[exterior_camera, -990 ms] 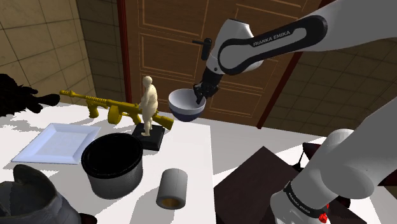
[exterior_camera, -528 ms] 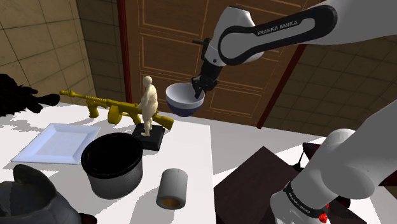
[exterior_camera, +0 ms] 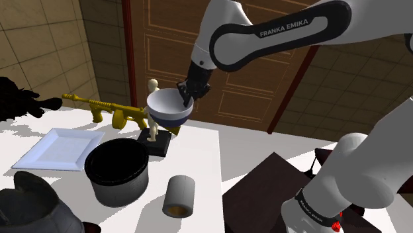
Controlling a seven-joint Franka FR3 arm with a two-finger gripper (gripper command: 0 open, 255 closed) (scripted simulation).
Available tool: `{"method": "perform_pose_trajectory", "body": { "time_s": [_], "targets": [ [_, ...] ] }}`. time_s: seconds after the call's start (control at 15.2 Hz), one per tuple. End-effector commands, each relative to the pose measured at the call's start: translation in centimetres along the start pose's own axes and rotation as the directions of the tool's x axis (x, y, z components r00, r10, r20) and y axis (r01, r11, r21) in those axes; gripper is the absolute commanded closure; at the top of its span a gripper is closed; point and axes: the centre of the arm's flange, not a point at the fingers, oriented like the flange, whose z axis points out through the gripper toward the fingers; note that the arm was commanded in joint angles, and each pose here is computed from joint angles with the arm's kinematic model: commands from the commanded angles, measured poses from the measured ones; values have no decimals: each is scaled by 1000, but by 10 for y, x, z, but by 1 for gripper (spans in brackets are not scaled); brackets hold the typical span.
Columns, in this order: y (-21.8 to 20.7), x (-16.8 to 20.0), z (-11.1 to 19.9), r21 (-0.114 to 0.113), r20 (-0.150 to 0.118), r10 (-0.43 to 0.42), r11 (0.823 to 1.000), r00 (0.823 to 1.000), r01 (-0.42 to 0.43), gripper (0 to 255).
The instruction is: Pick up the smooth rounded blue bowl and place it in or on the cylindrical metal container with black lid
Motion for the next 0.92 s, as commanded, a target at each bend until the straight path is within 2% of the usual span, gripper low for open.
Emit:
{"method": "perform_pose_trajectory", "body": {
  "time_s": [0.0,0.86],
  "targets": [
    [-26,-7,0,0,0,2,1000,1000,-2,255],
    [-189,-38,0,0,0,2,1000,1000,-2,255]
  ]
}}
